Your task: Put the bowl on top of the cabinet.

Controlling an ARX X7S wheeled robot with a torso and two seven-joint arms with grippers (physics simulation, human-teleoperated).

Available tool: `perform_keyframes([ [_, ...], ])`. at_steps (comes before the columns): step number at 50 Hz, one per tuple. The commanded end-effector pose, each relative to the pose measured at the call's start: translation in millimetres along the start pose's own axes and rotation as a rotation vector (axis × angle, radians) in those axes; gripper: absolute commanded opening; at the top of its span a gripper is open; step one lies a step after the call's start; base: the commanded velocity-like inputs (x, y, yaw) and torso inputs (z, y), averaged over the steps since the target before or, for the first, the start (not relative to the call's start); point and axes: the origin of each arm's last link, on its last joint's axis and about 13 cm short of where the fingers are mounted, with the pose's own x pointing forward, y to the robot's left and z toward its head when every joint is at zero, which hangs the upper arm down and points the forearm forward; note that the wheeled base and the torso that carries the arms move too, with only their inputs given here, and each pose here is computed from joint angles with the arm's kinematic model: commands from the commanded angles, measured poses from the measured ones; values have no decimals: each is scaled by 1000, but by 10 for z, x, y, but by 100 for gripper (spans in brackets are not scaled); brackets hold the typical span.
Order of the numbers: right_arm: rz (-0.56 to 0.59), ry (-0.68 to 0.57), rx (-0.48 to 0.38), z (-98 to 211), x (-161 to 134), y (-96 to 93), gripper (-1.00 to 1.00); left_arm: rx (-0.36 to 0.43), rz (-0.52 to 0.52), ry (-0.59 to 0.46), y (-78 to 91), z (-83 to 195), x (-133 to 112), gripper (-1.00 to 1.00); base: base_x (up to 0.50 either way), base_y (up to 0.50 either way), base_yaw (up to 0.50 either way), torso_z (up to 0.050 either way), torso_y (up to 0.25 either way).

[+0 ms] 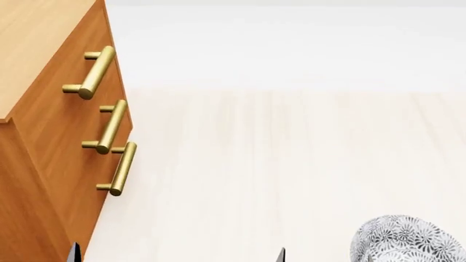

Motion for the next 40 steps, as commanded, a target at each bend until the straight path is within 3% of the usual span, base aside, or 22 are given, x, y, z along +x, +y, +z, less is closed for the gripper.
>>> perform_keyframes([
  [1,-10,14,-1,-12,16,3,100,0,0,1,-1,-2,-1,100,0,0,0,0,0],
  [22,-168,-27,65,131,-21,-151,100,0,-1,9,-4,-19,12,100,0,0,0,0,0],
  [25,-198,38,178,171,13,-194,100,-1,1,10,-2,-20,16,100,0,0,0,0,0],
  [29,-321,37,217,216,11,-265,100,-1,2,13,-3,-29,22,100,0,0,0,0,0],
  [32,-303,-4,175,230,-4,-286,100,-1,2,15,-3,-35,24,100,0,0,0,0,0],
  [34,-285,-24,195,240,-10,-301,100,0,3,15,0,-35,25,100,0,0,0,0,0],
  [35,-263,-56,216,234,-10,-305,100,-1,4,15,1,-35,26,100,0,0,0,0,0],
  [36,-215,-41,295,228,-18,-321,100,0,4,15,1,-37,27,100,0,0,0,0,0],
  [38,-234,-52,271,214,-11,-338,100,0,4,15,1,-38,28,100,0,0,0,0,0],
  [40,-216,-82,335,229,-20,-363,100,0,5,15,4,-39,30,100,0,0,0,0,0],
])
